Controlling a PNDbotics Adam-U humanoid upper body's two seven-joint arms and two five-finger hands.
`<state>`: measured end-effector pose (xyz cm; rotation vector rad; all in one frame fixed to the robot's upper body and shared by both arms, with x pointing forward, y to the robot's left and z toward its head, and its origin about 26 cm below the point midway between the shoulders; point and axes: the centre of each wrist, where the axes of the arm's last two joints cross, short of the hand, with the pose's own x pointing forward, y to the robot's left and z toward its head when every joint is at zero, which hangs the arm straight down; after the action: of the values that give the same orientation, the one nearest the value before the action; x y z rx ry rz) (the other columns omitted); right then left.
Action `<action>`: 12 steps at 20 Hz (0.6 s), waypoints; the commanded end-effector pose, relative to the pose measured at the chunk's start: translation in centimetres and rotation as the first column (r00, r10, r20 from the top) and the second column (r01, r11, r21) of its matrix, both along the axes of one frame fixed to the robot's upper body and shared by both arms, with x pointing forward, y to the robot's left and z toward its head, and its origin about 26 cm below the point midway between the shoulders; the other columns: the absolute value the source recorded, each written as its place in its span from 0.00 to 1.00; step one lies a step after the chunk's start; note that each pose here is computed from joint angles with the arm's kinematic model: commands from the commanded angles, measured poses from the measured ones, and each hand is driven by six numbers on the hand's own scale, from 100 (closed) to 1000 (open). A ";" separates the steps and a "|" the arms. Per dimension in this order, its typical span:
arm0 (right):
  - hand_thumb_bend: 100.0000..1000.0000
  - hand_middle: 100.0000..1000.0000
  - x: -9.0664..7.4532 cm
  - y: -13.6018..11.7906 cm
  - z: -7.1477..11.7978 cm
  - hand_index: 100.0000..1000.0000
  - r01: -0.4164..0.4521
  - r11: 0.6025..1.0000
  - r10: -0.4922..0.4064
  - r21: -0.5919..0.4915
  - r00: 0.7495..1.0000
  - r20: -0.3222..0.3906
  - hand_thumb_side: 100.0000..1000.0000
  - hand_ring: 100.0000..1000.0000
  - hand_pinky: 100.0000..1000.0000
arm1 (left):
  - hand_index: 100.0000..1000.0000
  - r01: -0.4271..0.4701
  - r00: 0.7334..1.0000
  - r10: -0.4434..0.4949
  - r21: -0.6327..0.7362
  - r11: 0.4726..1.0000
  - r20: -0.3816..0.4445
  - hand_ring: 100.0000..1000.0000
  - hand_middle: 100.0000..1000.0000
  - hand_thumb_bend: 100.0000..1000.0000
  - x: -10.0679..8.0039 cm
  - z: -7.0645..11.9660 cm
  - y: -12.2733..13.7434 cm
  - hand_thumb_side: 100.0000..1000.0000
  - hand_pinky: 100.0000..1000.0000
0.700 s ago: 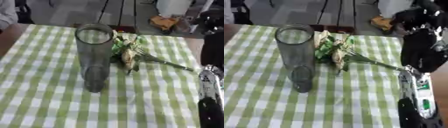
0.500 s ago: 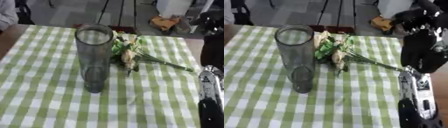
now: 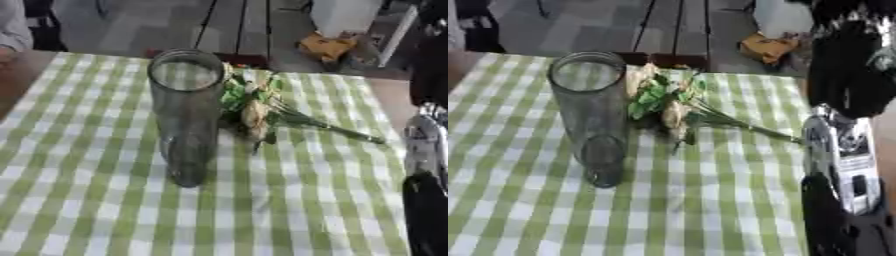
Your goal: Arrange flowers into the vase.
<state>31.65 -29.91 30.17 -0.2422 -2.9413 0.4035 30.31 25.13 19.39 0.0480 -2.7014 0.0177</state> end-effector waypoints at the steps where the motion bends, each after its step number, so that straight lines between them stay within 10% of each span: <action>1: 0.32 0.64 1.0 -0.7 2.5 0.87 0.151 0.972 -0.153 -0.180 0.988 0.005 1.00 0.80 0.68 | 0.95 0.011 1.000 -0.011 0.011 1.000 0.016 0.81 0.92 0.00 -0.2 0.5 -0.1 0.86 0.48; 12: 0.57 0.74 6.5 -3.1 6.0 0.93 0.379 0.740 -0.451 -0.555 0.892 0.008 1.00 0.88 0.75 | 0.95 0.023 1.000 -0.024 0.015 1.000 0.004 0.81 0.92 0.00 -0.2 0.3 -0.2 0.86 0.48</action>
<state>38.18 -31.95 35.05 -0.8055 -2.5182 1.0644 30.24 25.04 19.13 0.0319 -2.6850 0.0064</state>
